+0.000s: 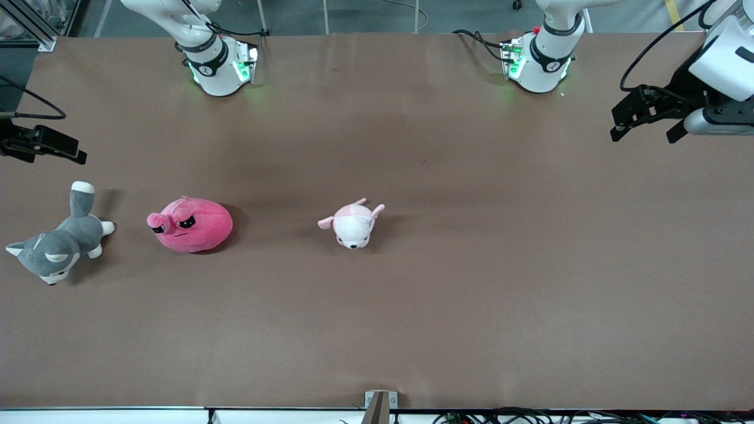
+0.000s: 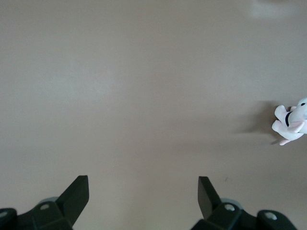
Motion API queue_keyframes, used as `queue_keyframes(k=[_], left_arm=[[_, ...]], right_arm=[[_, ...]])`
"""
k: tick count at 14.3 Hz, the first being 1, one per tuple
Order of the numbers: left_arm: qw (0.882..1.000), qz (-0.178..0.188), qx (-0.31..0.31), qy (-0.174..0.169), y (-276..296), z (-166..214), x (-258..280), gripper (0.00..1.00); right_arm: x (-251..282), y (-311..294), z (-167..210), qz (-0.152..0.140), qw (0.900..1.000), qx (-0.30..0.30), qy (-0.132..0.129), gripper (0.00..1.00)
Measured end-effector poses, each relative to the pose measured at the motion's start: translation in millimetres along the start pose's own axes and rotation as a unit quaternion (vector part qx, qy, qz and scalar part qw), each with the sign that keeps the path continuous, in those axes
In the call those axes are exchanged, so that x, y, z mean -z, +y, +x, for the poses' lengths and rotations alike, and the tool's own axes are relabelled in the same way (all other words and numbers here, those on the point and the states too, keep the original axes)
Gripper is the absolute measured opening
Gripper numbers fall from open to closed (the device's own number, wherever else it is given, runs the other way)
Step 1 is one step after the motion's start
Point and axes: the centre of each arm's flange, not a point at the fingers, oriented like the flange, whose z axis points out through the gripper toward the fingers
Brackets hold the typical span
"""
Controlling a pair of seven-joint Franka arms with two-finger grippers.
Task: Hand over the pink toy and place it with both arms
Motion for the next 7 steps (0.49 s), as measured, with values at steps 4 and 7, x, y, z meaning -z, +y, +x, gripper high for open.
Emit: queue_keyframes(k=[4,7], left_arm=[[1.000,-0.001,0.005,-0.002,-7,2,-2,1.00],[1.000,-0.002,0.011,-0.001,-13,3,-1,1.00]], right_arm=[[-4,1,-6,0.000,1.000,0.000,-0.027,1.00],[-9,3,-13,0.000,0.999,-0.003,-0.034,1.00]])
